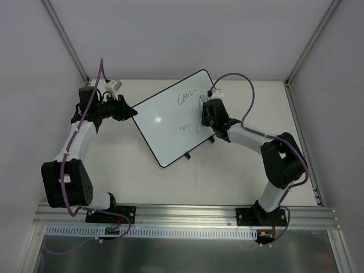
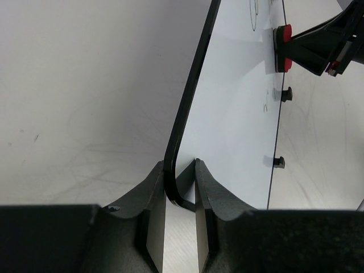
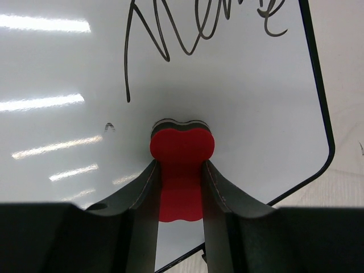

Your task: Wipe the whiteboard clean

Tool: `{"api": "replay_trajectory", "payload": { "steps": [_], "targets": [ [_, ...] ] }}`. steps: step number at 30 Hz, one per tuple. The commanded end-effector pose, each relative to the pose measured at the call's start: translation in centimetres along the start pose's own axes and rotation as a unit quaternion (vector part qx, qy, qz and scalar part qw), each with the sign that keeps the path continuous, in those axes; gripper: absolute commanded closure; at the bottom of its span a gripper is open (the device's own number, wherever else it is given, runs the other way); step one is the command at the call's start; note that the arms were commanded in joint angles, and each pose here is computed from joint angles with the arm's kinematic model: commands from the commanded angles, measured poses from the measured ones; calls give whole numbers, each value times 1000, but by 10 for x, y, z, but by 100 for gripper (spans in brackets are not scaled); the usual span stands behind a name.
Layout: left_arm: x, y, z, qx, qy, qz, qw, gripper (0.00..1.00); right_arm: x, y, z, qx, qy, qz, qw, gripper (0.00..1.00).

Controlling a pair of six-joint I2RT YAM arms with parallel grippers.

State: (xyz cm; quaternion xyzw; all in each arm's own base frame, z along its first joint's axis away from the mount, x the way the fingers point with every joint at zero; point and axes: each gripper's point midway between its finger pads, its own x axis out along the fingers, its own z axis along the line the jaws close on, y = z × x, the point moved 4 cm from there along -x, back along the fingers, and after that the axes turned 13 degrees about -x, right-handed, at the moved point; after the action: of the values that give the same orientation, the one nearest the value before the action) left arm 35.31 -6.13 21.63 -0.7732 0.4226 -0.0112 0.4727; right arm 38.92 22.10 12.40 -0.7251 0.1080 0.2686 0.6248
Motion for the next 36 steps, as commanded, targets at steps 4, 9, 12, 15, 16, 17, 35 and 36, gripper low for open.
{"api": "replay_trajectory", "payload": {
  "steps": [4,9,12,15,16,17,35,36],
  "targets": [
    [4,0,-11,62,18,12,998,100,4,2,40,-30,-40,17,999,100],
    [5,0,-11,61,18,11,998,100,-5,-6,87,-54,-96,3,994,100],
    [4,-1,-11,62,18,11,998,100,-15,-8,117,-67,-137,-3,988,100],
    [4,-1,-11,61,18,11,998,100,-25,-6,147,-80,-169,-7,982,99],
    [4,-1,-11,61,19,11,998,100,-27,-3,155,-80,-178,-4,981,100],
    [4,-1,-11,61,19,11,998,100,-31,-1,164,-81,-188,-4,979,100],
    [5,-1,-11,59,19,12,998,100,-17,72,64,24,-37,67,997,100],
    [5,-1,-10,60,19,12,998,100,-17,77,58,35,-29,72,996,100]
  ]
}}
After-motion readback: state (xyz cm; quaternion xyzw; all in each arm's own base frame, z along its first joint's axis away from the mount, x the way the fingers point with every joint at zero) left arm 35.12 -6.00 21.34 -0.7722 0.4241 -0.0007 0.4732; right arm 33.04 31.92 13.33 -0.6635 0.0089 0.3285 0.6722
